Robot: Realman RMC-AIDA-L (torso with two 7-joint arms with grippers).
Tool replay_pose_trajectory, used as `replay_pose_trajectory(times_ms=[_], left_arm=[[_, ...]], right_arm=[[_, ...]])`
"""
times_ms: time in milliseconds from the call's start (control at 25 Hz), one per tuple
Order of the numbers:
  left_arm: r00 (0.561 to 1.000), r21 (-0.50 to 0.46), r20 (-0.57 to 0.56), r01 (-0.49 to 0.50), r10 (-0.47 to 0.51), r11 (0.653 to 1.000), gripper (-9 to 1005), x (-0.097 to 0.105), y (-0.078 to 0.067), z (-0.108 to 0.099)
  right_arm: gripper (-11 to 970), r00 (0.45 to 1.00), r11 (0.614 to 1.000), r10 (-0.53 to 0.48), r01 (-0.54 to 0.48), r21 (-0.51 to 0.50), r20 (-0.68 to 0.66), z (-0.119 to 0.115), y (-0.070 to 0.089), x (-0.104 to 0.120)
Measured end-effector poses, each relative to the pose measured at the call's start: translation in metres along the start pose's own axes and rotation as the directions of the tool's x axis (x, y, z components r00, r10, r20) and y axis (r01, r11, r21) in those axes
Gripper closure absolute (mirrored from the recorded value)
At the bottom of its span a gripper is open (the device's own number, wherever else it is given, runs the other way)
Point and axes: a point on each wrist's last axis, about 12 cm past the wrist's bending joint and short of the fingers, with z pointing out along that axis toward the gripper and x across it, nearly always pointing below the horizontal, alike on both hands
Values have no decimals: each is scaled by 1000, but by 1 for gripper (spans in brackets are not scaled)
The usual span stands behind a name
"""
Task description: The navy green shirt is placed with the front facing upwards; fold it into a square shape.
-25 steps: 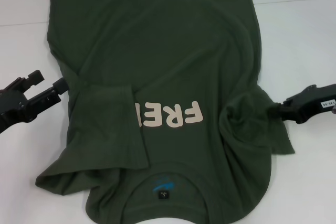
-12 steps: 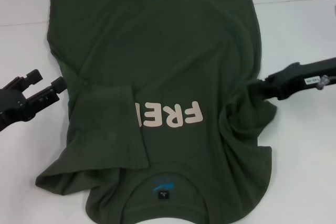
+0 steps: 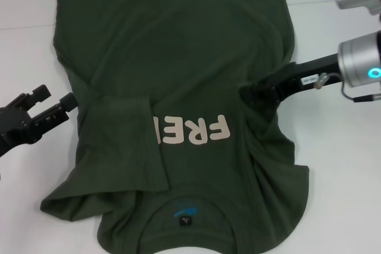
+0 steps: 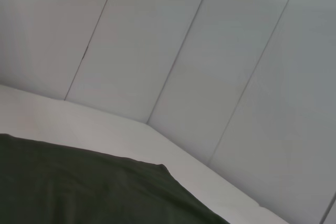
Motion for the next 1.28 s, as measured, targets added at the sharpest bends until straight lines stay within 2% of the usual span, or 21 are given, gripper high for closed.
replay_pose_trajectory(times_ms=[160,320,840,1280], left_arm=[[1000,2,-6,1,-1,1000,92,0,0,0],[1000,4,-9,5,-5,1000,93,0,1,0],[1000,4,-4,4,-4,1000,92,-2,1,0],[1000,1,3,6,-6,1000,93,-2,1,-1]], right_arm=[[909,1000,1000,0,-1,-14,-20,12,3,0],[909,1000,1000,11,-11,-27,-10,15,4,2],[909,998,999,51,-51,-4,24,5,-1,15],[909,994,992,88,-93,88,59,-14,-13,35]])
